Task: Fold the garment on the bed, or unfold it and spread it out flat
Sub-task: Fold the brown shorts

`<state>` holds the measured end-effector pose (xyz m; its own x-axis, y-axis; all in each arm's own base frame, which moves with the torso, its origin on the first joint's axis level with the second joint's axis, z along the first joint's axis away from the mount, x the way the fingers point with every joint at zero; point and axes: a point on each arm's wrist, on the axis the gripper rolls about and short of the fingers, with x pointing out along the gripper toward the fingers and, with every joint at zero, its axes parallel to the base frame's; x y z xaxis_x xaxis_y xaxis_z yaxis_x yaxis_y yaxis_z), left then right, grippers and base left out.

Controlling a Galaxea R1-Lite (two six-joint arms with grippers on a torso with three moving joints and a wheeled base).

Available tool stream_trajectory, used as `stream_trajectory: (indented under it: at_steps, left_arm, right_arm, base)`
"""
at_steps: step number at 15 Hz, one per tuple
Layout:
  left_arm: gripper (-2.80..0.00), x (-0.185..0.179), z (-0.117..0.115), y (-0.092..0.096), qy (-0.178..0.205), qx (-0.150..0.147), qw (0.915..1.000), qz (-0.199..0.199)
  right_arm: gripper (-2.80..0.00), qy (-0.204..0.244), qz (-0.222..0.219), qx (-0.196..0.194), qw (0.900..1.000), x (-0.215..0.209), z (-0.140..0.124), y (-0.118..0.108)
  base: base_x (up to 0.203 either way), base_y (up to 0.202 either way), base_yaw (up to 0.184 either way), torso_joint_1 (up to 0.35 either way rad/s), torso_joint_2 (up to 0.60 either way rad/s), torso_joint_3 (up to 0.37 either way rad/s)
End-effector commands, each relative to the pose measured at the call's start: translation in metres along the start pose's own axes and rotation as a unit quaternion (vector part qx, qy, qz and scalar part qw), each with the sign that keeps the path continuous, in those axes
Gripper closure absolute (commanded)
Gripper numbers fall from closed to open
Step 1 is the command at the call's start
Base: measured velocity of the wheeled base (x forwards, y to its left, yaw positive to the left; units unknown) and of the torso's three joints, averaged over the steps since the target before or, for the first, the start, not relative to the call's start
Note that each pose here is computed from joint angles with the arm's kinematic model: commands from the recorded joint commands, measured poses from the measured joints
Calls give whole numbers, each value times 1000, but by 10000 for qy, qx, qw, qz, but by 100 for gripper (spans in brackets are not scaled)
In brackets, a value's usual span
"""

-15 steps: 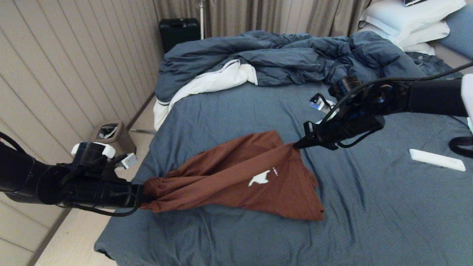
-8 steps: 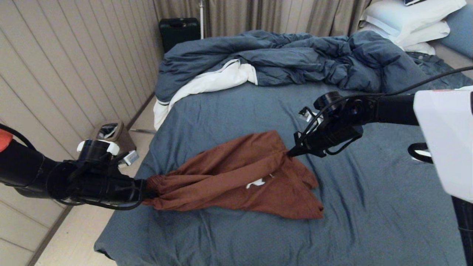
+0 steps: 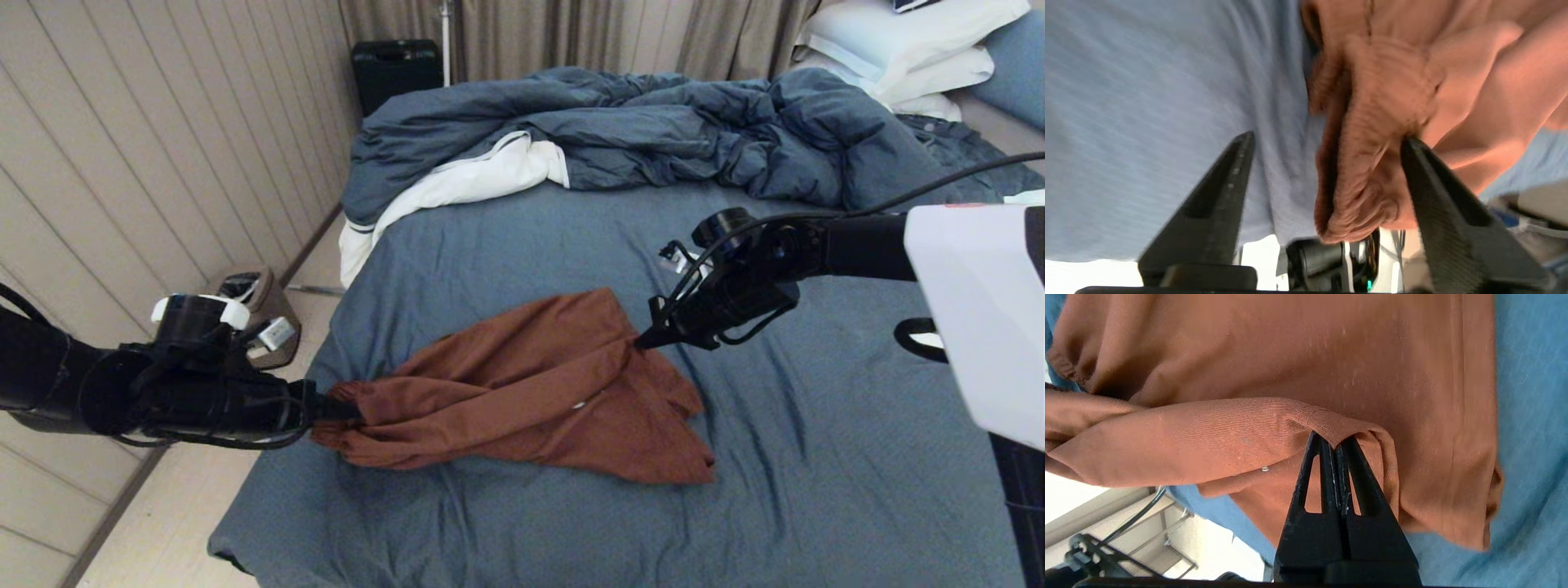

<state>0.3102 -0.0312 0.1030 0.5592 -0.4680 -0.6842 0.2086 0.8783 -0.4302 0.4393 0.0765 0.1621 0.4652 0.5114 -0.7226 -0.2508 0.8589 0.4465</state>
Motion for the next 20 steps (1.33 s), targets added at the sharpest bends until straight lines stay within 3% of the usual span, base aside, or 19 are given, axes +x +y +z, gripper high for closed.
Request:
stream_trajectory:
  at_steps: [1, 4, 9, 12, 17, 20]
  left_arm:
    - [-280, -9, 8, 1, -197, -3, 9998, 54]
    - [-280, -20, 12, 4, -399, -4, 9991, 133]
    - [-280, -70, 18, 11, -1056, -68, 9935, 418]
    - [-280, -74, -8, 12, -711, -65, 9962, 491]
    - [-280, -84, -35, 6, -209, -328, 9981, 484]
    - [-280, -90, -48, -19, 244, -381, 9987, 234]
  right_arm:
    - [0, -18, 10, -14, 10000, 3, 0, -1]
    - [0, -47, 10, -52, 10000, 2, 1, -2]
    - [0, -50, 16, -61, 10000, 6, 1, -3]
    - [0, -3, -10, 19, 10000, 14, 0, -11]
    - [0, 25, -117, 241, 9996, 13, 0, -27]
    - [0, -54, -183, 321, 9993, 4, 2, -35]
  base:
    - [0, 0, 0, 0, 0, 0]
    - [0, 0, 0, 0, 0, 0]
    - [0, 0, 0, 0, 0, 0]
    - [0, 0, 0, 0, 0, 0]
    - [0, 0, 0, 0, 0, 0]
    - [0, 0, 0, 0, 0, 0]
